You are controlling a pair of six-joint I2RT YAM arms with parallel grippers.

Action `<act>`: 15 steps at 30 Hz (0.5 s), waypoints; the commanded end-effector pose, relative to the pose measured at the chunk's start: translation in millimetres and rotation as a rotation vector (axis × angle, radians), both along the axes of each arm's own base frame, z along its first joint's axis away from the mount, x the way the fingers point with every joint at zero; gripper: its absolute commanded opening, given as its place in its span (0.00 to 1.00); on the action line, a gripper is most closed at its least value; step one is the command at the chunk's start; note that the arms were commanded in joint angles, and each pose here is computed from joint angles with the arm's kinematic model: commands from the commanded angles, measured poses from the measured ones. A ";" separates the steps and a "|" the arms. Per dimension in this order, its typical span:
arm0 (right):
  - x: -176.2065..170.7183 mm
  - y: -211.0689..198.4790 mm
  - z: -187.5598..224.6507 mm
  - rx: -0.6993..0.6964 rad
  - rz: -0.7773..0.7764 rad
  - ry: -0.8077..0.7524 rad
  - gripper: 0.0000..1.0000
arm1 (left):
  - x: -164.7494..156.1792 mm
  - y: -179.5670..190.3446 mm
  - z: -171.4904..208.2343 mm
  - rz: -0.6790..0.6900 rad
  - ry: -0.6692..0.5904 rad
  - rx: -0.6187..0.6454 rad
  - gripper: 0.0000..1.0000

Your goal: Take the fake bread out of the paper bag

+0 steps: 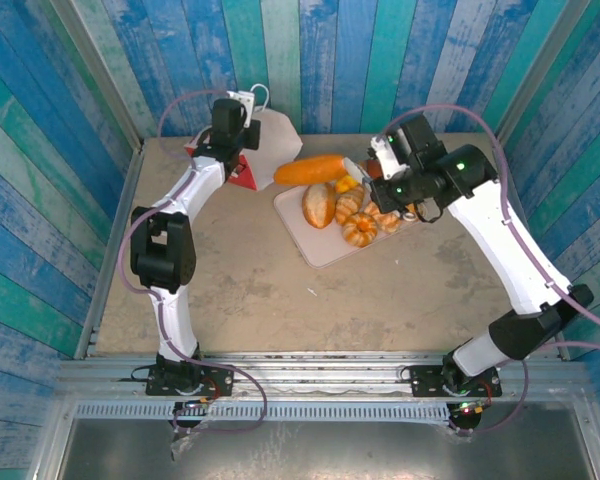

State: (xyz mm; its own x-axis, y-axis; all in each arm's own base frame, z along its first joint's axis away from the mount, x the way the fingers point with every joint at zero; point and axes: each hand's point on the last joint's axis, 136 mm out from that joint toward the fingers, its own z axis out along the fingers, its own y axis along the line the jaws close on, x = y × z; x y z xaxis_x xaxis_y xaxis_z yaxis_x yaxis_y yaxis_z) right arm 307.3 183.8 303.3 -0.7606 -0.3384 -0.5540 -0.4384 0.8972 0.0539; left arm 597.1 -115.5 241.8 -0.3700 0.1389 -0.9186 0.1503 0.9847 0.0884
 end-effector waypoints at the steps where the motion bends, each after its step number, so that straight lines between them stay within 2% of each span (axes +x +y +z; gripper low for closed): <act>1: -18.9 -5.8 6.0 0.025 0.050 0.010 0.00 | 11.2 8.9 -30.8 0.020 0.056 0.020 0.00; 15: -64.8 -30.4 -30.3 -0.056 0.019 0.212 0.01 | 11.9 9.1 -23.8 0.018 0.042 0.006 0.00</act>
State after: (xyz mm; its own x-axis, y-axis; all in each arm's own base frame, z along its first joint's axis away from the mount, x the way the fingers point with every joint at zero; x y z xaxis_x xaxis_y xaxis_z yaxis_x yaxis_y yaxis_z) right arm 252.7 157.9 275.4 -0.8359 -0.3843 -0.3920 -0.4496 0.8890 0.0873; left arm 598.9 -110.5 245.6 -0.3653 0.1340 -0.9212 0.1417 0.9861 0.0873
